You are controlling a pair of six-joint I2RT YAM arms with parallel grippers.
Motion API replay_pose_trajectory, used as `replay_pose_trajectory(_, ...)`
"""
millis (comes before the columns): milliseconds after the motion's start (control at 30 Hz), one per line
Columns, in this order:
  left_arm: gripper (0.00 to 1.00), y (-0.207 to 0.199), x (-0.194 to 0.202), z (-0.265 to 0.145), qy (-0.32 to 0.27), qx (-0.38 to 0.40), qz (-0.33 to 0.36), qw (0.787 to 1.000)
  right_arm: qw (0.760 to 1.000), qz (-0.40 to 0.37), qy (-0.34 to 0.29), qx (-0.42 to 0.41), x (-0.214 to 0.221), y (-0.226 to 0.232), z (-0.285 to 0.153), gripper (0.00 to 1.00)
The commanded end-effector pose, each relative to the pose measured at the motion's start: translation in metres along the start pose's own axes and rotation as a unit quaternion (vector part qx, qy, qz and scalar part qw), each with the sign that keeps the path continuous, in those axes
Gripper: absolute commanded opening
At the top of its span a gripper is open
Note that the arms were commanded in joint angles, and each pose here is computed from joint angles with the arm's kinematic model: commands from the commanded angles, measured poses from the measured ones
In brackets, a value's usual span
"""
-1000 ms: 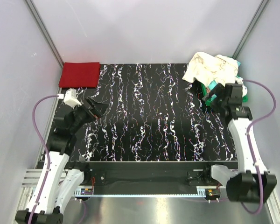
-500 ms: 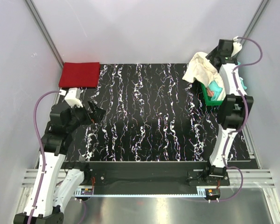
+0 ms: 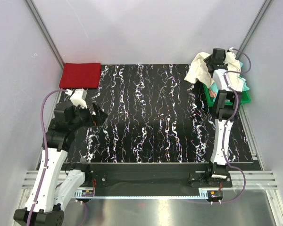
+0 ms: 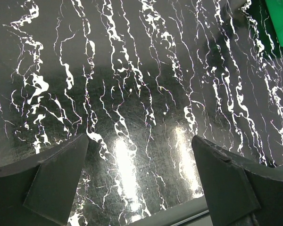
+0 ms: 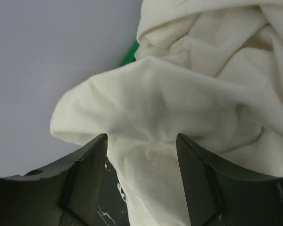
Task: Fold and stack the t-shirts
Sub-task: Grab the tshirt from the pile
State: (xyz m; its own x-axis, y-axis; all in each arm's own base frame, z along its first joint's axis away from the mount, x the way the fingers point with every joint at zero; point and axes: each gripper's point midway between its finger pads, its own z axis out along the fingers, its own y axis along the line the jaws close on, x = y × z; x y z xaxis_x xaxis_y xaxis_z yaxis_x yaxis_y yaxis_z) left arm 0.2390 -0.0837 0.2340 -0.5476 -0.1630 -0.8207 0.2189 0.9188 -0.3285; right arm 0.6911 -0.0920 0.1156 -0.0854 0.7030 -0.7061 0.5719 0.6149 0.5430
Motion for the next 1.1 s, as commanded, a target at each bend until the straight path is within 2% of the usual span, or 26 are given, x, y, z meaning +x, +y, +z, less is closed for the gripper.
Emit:
replay_pose_trajectory(0,0.99,-0.005,-0.012,-0.002,-0.012,0.013,0.012,1.000,0.994,0.086,-0.071,-0.009,-0.034,0.017,0.012,0.67)
replay_pose_trajectory(100,0.99,-0.003,-0.010,0.002,-0.005,0.008,0.009,1.000,0.990,0.105,-0.097,-0.006,-0.035,0.013,0.025,0.66)
replay_pose_trajectory(167,0.99,-0.003,-0.010,0.004,-0.003,0.010,0.006,1.000,0.987,0.110,-0.114,-0.018,-0.039,0.015,0.034,0.58)
replay_pose_trajectory(233,0.99,-0.004,-0.010,0.006,0.002,0.011,0.004,1.000,0.983,0.125,-0.129,-0.035,-0.050,0.025,0.035,0.55)
replay_pose_trajectory(333,0.99,-0.004,-0.010,0.008,0.006,0.014,-0.001,1.000,0.981,0.140,-0.126,-0.046,-0.043,0.020,0.050,0.38)
replay_pose_trajectory(367,0.99,-0.005,-0.009,0.008,0.008,0.016,0.000,1.000,0.978,0.155,-0.125,-0.056,-0.044,0.022,0.052,0.23)
replay_pose_trajectory(433,0.99,-0.005,-0.010,0.008,0.008,0.015,-0.004,1.000,0.975,0.165,-0.128,-0.069,-0.053,0.028,0.050,0.03)
replay_pose_trajectory(533,0.99,-0.007,-0.013,0.009,0.004,0.017,-0.013,1.000,0.973,0.162,-0.137,-0.094,-0.079,0.051,0.027,0.00)
replay_pose_trajectory(633,0.99,-0.012,-0.020,0.010,-0.007,0.028,-0.024,0.999,0.964,0.147,-0.175,-0.139,-0.138,0.091,-0.025,0.00)
replay_pose_trajectory(733,0.99,-0.019,-0.027,0.009,-0.023,0.041,-0.035,0.998,0.939,0.155,-0.213,-0.219,-0.212,0.146,-0.113,0.00)
replay_pose_trajectory(800,0.99,-0.020,-0.031,0.006,-0.030,0.041,-0.045,0.998,0.932,0.155,-0.224,-0.240,-0.235,0.162,-0.150,0.00)
replay_pose_trajectory(833,0.99,-0.021,-0.031,0.005,-0.032,0.042,-0.048,0.997,0.922,0.161,-0.235,-0.264,-0.255,0.178,-0.188,0.00)
replay_pose_trajectory(900,0.99,-0.023,-0.031,0.000,-0.033,0.043,-0.058,0.997,0.911,0.165,-0.241,-0.291,-0.272,0.192,-0.226,0.00)
replay_pose_trajectory(933,0.99,-0.024,-0.031,-0.002,-0.033,0.043,-0.062,0.997,0.903,0.170,-0.238,-0.316,-0.283,0.203,-0.259,0.00)
replay_pose_trajectory(1067,0.99,-0.024,-0.023,-0.010,-0.023,0.032,-0.089,0.995,0.876,0.166,-0.199,-0.407,-0.274,0.255,-0.358,0.00)
